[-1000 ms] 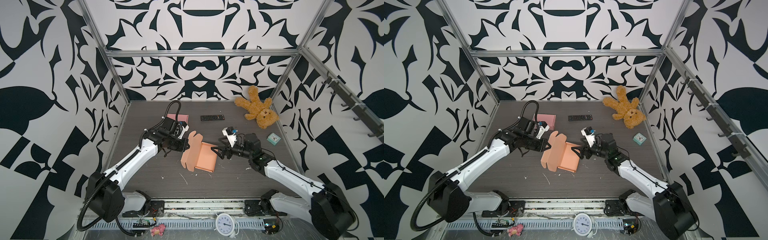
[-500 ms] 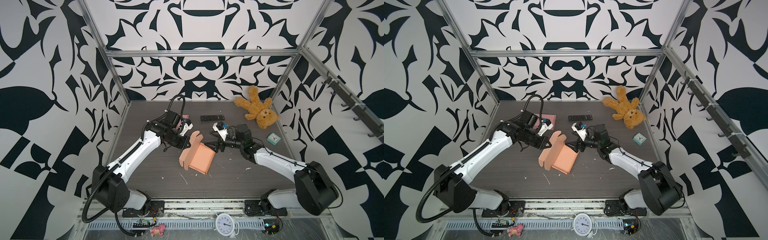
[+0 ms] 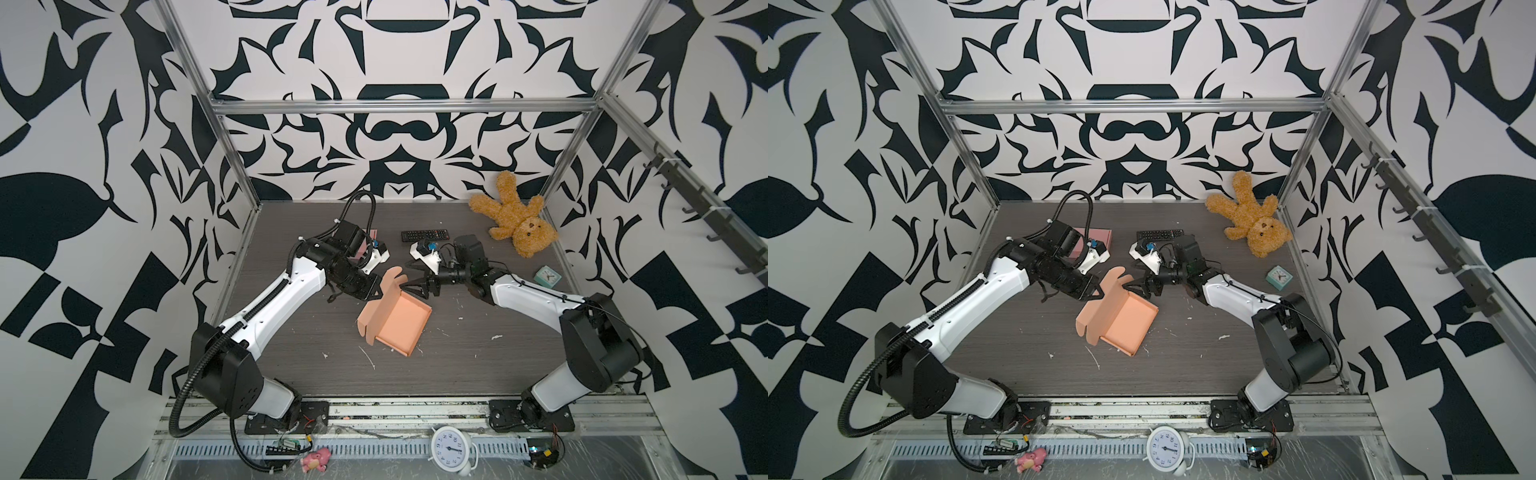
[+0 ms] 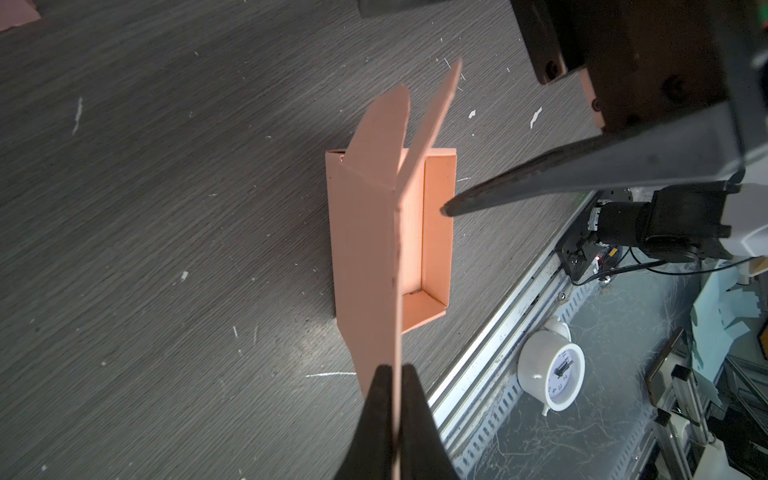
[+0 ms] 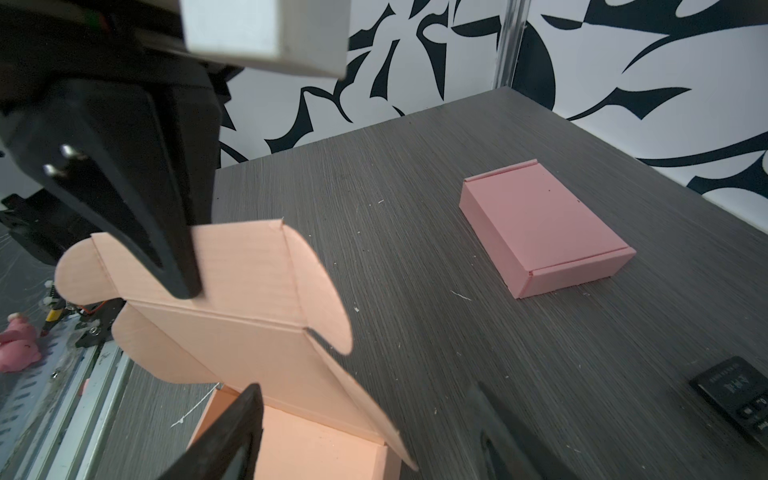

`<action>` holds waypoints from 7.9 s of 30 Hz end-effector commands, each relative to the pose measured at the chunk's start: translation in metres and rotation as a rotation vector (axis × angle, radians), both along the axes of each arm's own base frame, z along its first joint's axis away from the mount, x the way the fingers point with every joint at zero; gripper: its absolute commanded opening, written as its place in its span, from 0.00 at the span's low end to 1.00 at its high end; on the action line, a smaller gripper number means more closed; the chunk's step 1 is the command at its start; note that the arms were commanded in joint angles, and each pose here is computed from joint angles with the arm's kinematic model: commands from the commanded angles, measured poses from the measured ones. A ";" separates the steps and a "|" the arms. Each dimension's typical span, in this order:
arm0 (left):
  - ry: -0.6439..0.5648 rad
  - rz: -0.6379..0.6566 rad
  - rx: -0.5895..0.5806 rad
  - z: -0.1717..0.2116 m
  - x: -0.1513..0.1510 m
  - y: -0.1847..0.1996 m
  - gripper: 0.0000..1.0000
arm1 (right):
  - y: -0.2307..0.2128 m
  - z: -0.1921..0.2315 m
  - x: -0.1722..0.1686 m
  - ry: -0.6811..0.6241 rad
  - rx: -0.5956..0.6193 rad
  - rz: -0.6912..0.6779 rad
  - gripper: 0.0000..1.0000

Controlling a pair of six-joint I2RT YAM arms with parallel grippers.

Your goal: Fold the paper box

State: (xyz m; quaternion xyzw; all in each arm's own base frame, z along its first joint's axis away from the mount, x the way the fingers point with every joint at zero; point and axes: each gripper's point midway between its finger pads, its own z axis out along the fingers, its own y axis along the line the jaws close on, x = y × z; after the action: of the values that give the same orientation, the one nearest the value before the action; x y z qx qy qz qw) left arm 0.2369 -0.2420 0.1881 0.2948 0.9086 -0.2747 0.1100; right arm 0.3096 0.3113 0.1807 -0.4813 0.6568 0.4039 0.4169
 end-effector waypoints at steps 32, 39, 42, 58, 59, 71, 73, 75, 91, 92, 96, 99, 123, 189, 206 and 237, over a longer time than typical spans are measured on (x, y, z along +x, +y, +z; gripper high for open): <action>-0.010 -0.012 0.060 -0.005 0.009 0.002 0.09 | 0.016 0.014 -0.021 -0.002 0.016 0.147 0.37; -0.009 -0.013 0.066 -0.007 0.009 0.002 0.09 | 0.016 0.002 -0.016 0.006 -0.049 0.122 0.22; -0.012 -0.014 0.064 -0.006 0.009 0.002 0.09 | 0.017 0.001 -0.015 0.003 -0.058 0.117 0.22; -0.008 -0.016 0.070 -0.009 0.009 0.002 0.09 | 0.014 -0.009 -0.005 0.016 -0.110 0.069 0.22; -0.009 -0.016 0.070 -0.009 0.010 0.003 0.09 | 0.014 -0.009 -0.005 0.016 -0.112 0.068 0.21; -0.017 -0.010 0.076 -0.012 0.010 0.004 0.11 | 0.013 -0.009 -0.009 0.012 -0.112 0.087 0.09; -0.027 0.004 0.087 -0.014 0.012 0.006 0.14 | 0.012 -0.009 -0.010 0.008 -0.111 0.085 0.07; -0.042 0.016 0.087 -0.015 0.014 0.007 0.20 | 0.010 -0.009 -0.011 0.001 -0.113 0.077 0.06; -0.140 0.170 -0.045 -0.020 0.014 0.018 0.81 | -0.018 -0.015 -0.014 -0.034 -0.113 -0.116 0.00; -0.143 0.185 -0.055 -0.022 0.016 0.021 0.81 | -0.020 -0.016 -0.016 -0.033 -0.118 -0.127 0.00; -0.118 0.246 -0.097 -0.029 0.021 0.025 0.81 | -0.029 -0.020 -0.017 -0.024 -0.145 -0.171 0.00; -0.114 0.279 -0.113 -0.037 0.024 0.024 0.81 | -0.033 -0.023 -0.021 -0.012 -0.135 -0.192 0.00; -0.110 0.333 -0.118 -0.059 0.007 0.037 0.47 | -0.059 -0.021 -0.015 -0.058 -0.166 -0.361 0.00; -0.346 0.405 0.038 -0.039 0.041 0.039 0.10 | -0.059 -0.003 -0.002 -0.001 -0.129 -0.537 0.00; -0.406 0.421 0.031 -0.049 0.076 0.014 0.10 | -0.043 -0.010 0.030 0.064 -0.132 -0.632 0.01; -0.611 0.382 0.093 -0.072 0.059 0.000 0.10 | -0.038 -0.027 0.021 0.098 -0.149 -0.604 0.14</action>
State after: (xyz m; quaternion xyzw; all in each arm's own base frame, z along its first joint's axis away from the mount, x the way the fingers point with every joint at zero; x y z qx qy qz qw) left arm 0.2997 -0.2351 0.1144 0.1812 0.8939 -0.0964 0.3985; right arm 0.3340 0.2584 0.1316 -0.2619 0.8414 0.2048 0.4260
